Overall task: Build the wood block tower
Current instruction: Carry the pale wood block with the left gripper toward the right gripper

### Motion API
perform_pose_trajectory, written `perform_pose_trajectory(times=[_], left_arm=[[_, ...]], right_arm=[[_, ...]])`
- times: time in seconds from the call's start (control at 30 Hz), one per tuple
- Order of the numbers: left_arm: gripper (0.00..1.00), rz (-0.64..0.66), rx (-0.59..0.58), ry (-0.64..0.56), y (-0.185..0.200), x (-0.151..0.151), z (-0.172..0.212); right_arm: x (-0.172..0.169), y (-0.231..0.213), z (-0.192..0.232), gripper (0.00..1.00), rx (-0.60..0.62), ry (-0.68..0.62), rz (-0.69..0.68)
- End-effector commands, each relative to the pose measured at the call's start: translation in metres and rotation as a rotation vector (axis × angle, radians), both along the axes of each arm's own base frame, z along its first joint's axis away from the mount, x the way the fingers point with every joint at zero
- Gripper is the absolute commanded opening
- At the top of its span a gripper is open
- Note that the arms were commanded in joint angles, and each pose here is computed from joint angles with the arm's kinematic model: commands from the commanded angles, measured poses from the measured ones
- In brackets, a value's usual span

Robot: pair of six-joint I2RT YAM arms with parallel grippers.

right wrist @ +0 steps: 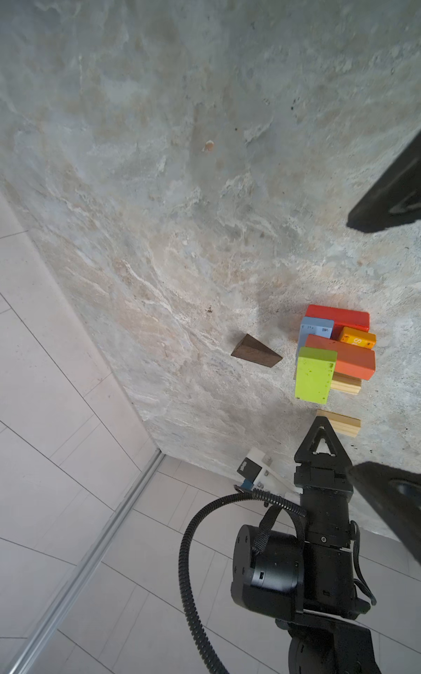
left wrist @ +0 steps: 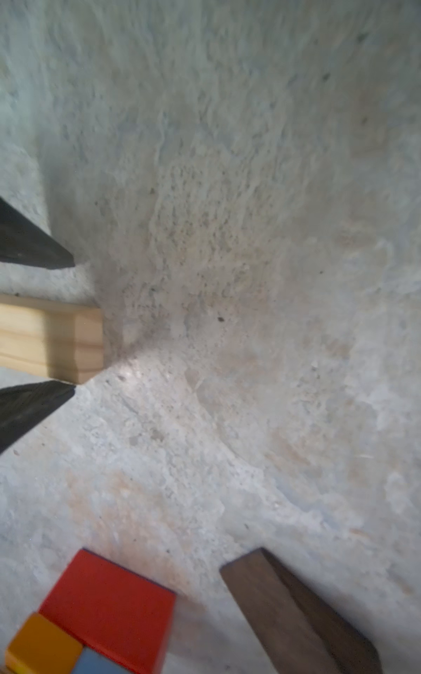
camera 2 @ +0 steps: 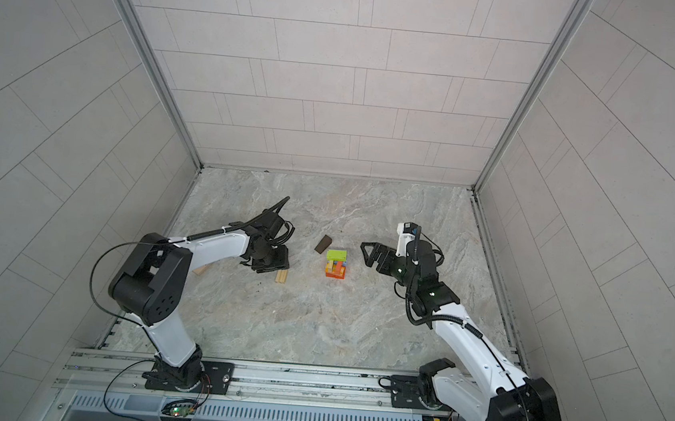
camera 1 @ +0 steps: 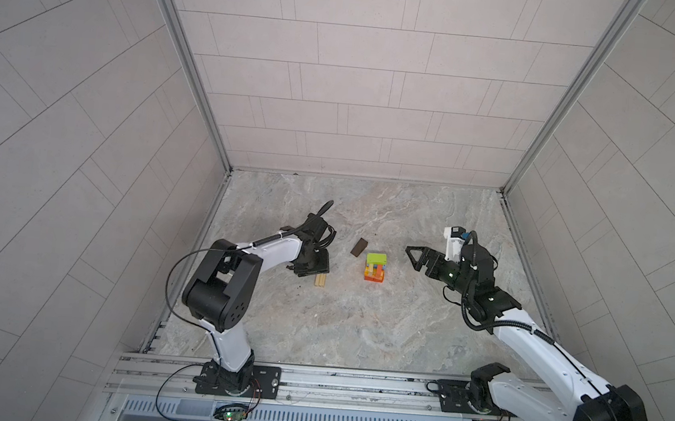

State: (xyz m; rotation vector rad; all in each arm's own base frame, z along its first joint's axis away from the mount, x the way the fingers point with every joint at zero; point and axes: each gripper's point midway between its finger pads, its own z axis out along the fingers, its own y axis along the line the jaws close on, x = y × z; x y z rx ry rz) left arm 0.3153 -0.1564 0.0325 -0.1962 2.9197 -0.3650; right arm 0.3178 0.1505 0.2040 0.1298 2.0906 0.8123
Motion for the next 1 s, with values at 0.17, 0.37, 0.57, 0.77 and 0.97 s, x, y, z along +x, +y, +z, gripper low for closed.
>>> perform_pose_trajectory(times=[0.17,0.37,0.57,0.77,0.97], left_arm=[[0.70,0.010,0.048,-0.187,0.025,-0.012,0.083],[0.79,0.029,0.091,-0.304,0.052,-0.039,0.138],[0.98,0.049,0.170,-0.443,0.090,-0.076,0.178],[1.00,0.070,0.223,-0.520,0.112,-0.096,0.196],[1.00,0.101,0.257,-0.549,0.123,-0.094,0.201]], right_arm=[[-0.037,0.012,0.045,0.81,-0.250,-0.005,0.157],[-0.064,0.074,0.055,0.47,-0.346,-0.032,0.303],[-0.055,0.146,0.027,0.11,-0.381,0.031,0.389],[-0.029,0.207,-0.019,0.00,-0.514,0.131,0.440],[-0.004,0.229,-0.072,0.00,-0.693,0.308,0.479]])
